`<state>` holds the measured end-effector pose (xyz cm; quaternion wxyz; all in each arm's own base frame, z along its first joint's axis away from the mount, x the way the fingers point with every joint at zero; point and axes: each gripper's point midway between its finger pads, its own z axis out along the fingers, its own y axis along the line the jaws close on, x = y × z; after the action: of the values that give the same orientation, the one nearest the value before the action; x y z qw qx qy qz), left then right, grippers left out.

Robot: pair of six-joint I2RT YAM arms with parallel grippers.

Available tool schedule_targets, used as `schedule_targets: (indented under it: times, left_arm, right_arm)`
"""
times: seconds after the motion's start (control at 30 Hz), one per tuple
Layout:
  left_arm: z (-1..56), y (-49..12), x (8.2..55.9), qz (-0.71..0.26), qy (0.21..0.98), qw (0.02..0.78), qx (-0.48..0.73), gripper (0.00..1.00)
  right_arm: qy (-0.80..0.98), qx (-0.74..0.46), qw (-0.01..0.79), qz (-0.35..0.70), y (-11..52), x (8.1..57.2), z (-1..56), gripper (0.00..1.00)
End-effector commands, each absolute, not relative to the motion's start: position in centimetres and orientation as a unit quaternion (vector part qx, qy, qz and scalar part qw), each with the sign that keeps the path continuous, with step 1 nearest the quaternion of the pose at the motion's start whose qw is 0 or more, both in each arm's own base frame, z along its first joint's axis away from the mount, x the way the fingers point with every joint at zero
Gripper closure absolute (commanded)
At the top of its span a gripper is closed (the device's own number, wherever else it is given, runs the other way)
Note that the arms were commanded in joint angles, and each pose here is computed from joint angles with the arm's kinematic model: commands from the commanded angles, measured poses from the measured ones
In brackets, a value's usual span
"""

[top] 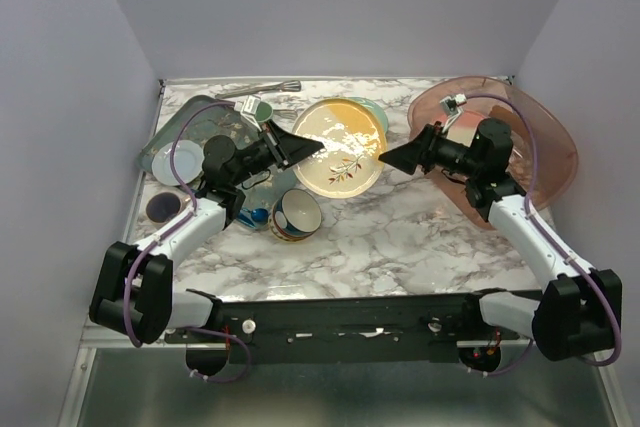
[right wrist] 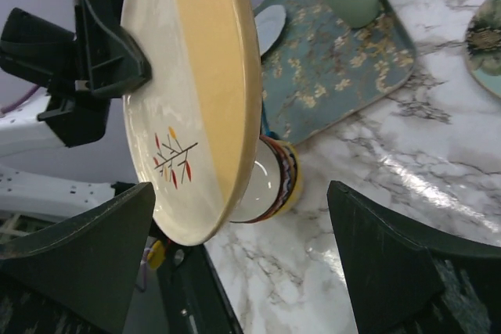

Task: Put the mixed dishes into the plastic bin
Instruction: Pick up the plate at the center of the board.

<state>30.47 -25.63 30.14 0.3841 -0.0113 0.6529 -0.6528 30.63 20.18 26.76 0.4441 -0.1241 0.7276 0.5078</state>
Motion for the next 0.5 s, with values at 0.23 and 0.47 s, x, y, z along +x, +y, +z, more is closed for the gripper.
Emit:
schedule_targets:
  times: [0.23, 0.47]
  left_arm:
    - [35.2, -26.9, 27.9, -0.712, 0.573, 0.404, 0.044, 1.0]
    - [34.9, -28.1, 28.3, -0.716, 0.574, 0.396, 0.043, 1.0]
  right_arm:
    - [0.668, -0.165, 0.355, 0.632, 22.7, 26.9, 28.4, 0.11]
    - [0.651, -0.18, 0.353, 0.647, 22.8, 25.7, 29.4, 0.39]
